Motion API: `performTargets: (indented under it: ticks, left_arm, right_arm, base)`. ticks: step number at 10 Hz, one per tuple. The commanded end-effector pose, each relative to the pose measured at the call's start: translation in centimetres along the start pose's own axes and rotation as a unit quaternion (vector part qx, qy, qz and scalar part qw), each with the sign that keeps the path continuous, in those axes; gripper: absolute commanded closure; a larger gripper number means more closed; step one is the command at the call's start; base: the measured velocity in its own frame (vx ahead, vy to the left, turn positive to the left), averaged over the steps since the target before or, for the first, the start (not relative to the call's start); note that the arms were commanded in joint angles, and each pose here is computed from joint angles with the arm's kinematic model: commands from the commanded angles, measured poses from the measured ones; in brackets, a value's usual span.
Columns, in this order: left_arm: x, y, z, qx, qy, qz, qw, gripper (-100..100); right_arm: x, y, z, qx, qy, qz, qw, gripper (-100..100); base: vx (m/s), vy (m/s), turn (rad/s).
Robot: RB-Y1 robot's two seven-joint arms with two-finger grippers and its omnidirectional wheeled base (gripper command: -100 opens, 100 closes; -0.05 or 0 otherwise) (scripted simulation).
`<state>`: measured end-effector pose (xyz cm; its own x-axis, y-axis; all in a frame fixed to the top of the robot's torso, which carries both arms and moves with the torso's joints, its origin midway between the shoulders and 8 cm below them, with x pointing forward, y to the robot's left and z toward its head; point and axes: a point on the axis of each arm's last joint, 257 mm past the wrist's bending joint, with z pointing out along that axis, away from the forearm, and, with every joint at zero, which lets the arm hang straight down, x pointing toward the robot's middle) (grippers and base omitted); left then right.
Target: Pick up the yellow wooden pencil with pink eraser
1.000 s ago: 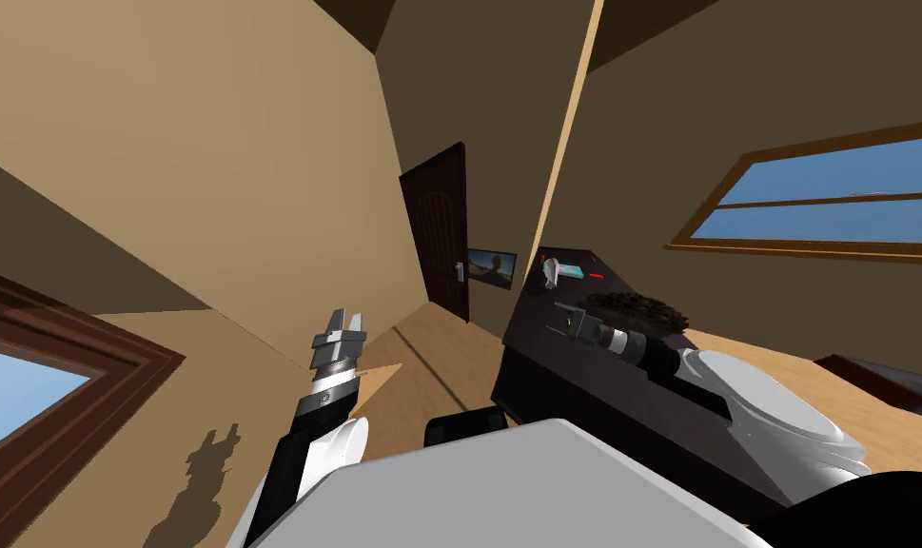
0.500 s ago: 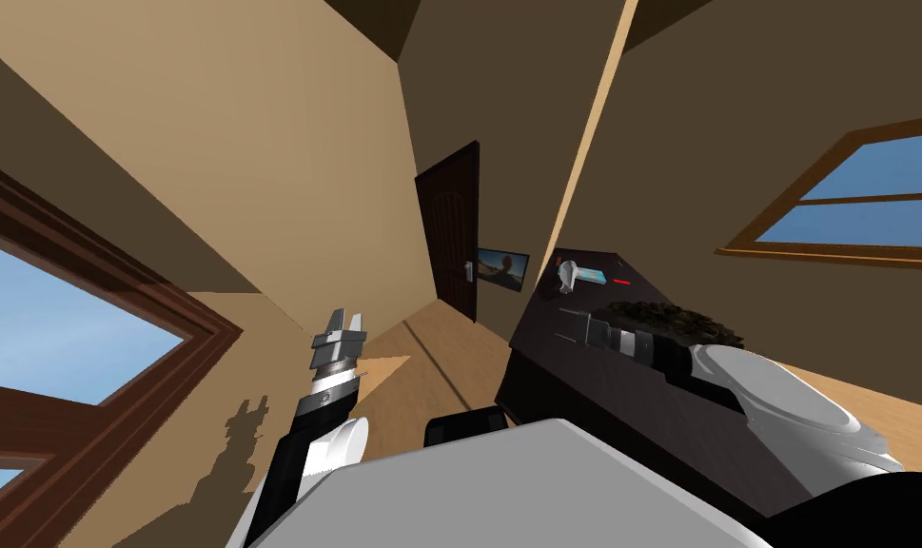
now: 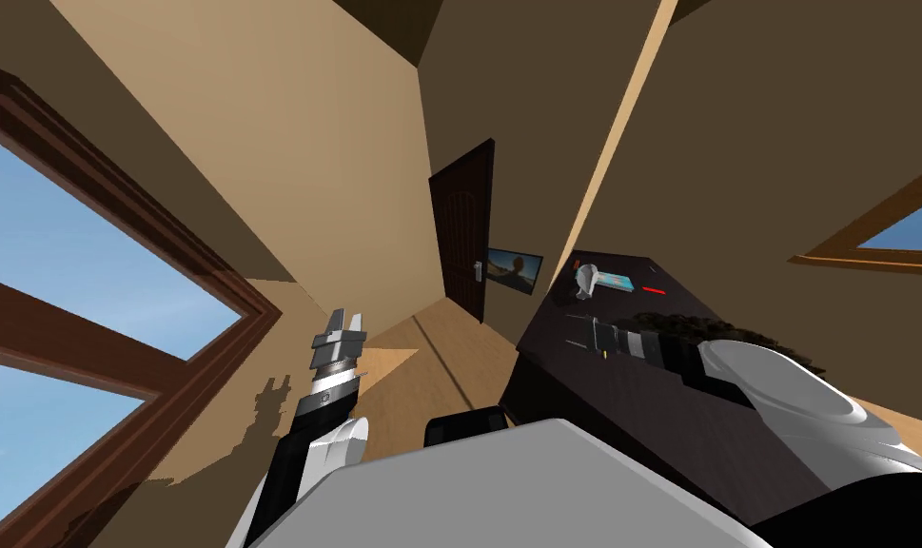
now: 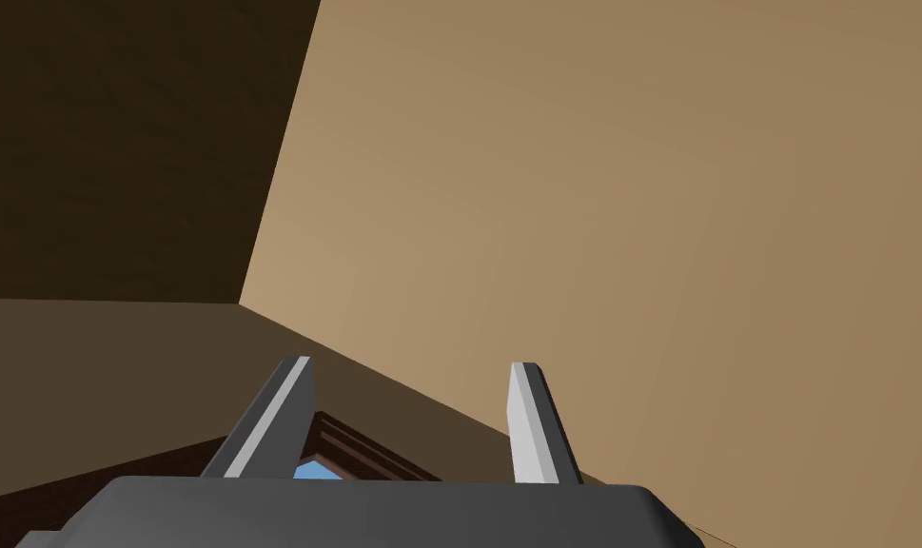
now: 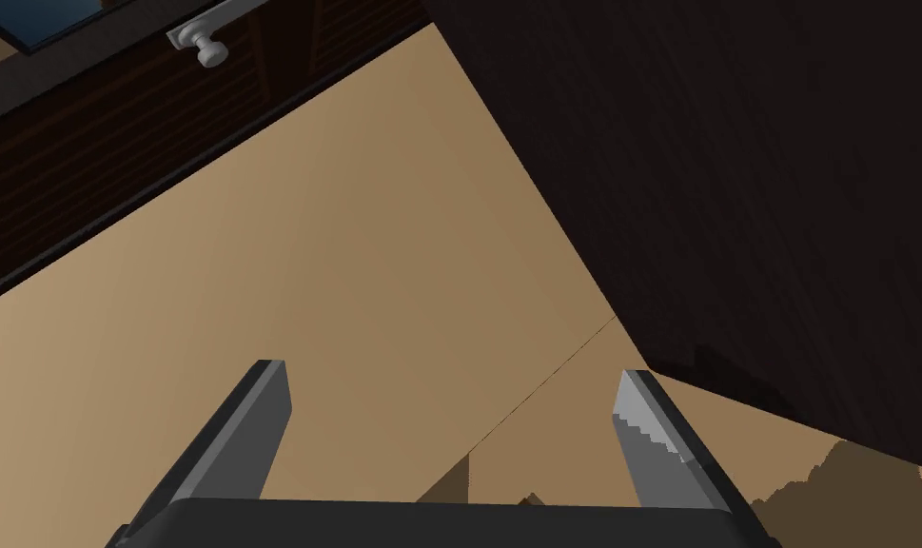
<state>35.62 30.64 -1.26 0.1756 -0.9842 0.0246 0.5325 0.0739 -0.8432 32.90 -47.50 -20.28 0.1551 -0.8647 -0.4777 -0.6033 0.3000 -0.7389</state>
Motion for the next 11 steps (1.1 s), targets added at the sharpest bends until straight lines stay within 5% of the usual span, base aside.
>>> performTargets:
  ticks: [1, 4, 11]
  left_arm:
    - [0.0, 0.0, 0.0, 0.000, 0.000, 0.000, 1.0000, 0]
    - [0.0, 0.0, 0.0, 0.000, 0.000, 0.000, 1.0000, 0]
    - [0.0, 0.0, 0.0, 0.000, 0.000, 0.000, 1.0000, 0]
  right_arm:
    - [0.8, 0.5, -0.3, -0.011, 0.014, -0.009, 0.9998, -100]
    - [3.0, 1.5, -1.4, -0.046, 0.048, -0.039, 0.9970, -100]
    - [8.7, 4.0, -5.5, -0.152, 0.130, -0.109, 0.9738, -100]
  base:
    - [-0.005, -0.019, -0.006]
    - [-0.012, -0.024, 0.150]
    - [-0.019, -0.031, 0.176]
